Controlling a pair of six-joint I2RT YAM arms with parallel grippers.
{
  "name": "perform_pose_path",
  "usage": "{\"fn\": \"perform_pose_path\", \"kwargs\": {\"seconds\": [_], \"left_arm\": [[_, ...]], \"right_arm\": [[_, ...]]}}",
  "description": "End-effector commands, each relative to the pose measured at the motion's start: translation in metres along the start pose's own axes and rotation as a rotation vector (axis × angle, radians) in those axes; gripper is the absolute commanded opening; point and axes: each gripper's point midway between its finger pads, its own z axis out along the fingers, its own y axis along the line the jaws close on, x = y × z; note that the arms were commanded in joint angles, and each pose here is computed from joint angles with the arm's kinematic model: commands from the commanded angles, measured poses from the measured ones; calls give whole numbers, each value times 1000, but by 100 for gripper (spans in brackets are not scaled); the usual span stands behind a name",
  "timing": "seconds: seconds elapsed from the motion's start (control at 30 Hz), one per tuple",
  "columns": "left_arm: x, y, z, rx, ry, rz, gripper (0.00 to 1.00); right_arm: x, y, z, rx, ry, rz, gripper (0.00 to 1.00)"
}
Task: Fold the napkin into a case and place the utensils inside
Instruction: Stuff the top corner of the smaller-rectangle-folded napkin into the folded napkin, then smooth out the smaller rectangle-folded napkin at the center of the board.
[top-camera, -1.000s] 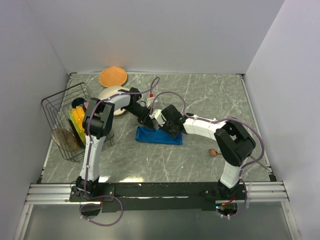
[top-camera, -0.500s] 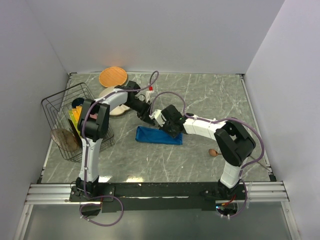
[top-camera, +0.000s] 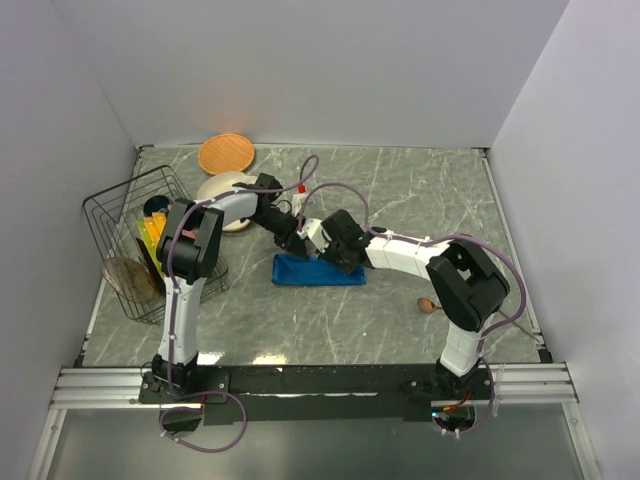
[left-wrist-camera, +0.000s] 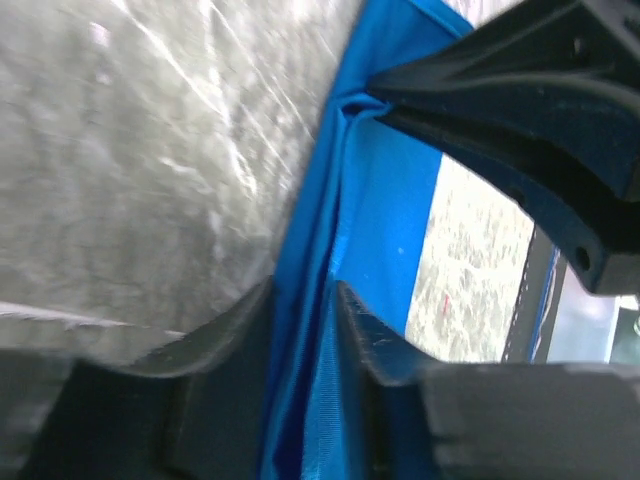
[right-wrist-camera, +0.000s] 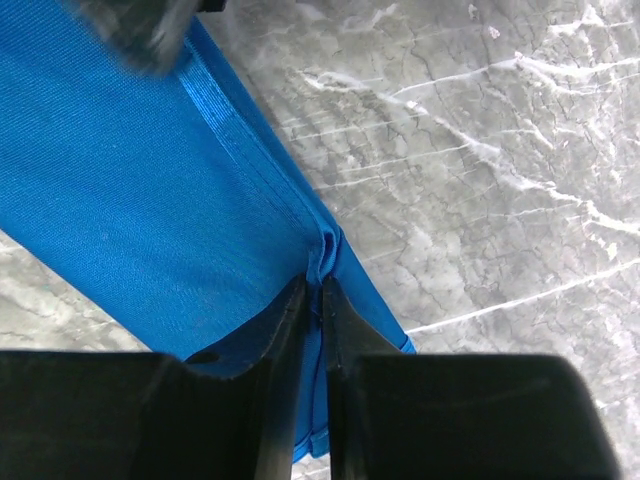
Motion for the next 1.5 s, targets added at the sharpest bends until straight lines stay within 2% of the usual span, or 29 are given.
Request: {"fn": "perform_pose_path", "kwargs": {"seconds": [0.0, 0.13, 0.17, 0.23, 0.33, 0.37, 0.5, 0.53, 0.6, 0.73, 0.8, 0.93, 0.97, 1.03, 1.23, 1.47], "left_arm": [[-24, 10, -10, -39, -80, 4, 31], [-21, 17, -7, -40, -61, -31, 21], [-19, 18, -6, -42, -58, -41, 20], [-17, 18, -5, -43, -58, -49, 18], [-16, 20, -4, -50, -62, -59, 15], [-16, 21, -4, -54, -63, -64, 15], [-23, 21, -7, -75, -93, -83, 18], [-30, 19, -12, -81, -118, -77, 23], [-44, 18, -22, -67, -186, -102, 26], [-72, 0, -50, -41, -291, -113, 26], [-72, -9, -54, -30, -296, -128, 26], [-72, -28, -68, -2, -334, -188, 24], [-64, -31, -66, 13, -330, -253, 24], [-64, -44, -71, 50, -348, -247, 23], [-21, -68, -59, 130, -251, -277, 16], [-3, -55, -34, 108, -196, -302, 14]], "right_arm": [[-3, -9, 4, 36, -11, -20, 20], [-15, -20, -2, 65, -31, 15, 30], [-20, -23, -5, 66, -37, 29, 36], [-35, -34, -19, 72, -63, 88, 41], [-55, -40, -39, 52, -104, 154, 54], [-60, -40, -46, 38, -109, 165, 54], [-73, -36, -67, -20, -147, 245, 51], [-73, -35, -71, -40, -153, 263, 45], [-77, -17, -83, -146, -195, 287, 37], [-68, 10, -87, -249, -220, 287, 26], [-56, 20, -77, -270, -194, 306, 23], [-44, 29, -56, -289, -170, 364, 22], [-41, 30, -50, -293, -155, 396, 22], [-39, 31, -42, -300, -151, 427, 22], [-25, 21, -17, -362, -91, 613, 21], [-7, 19, 0, -443, -3, 767, 21]]}}
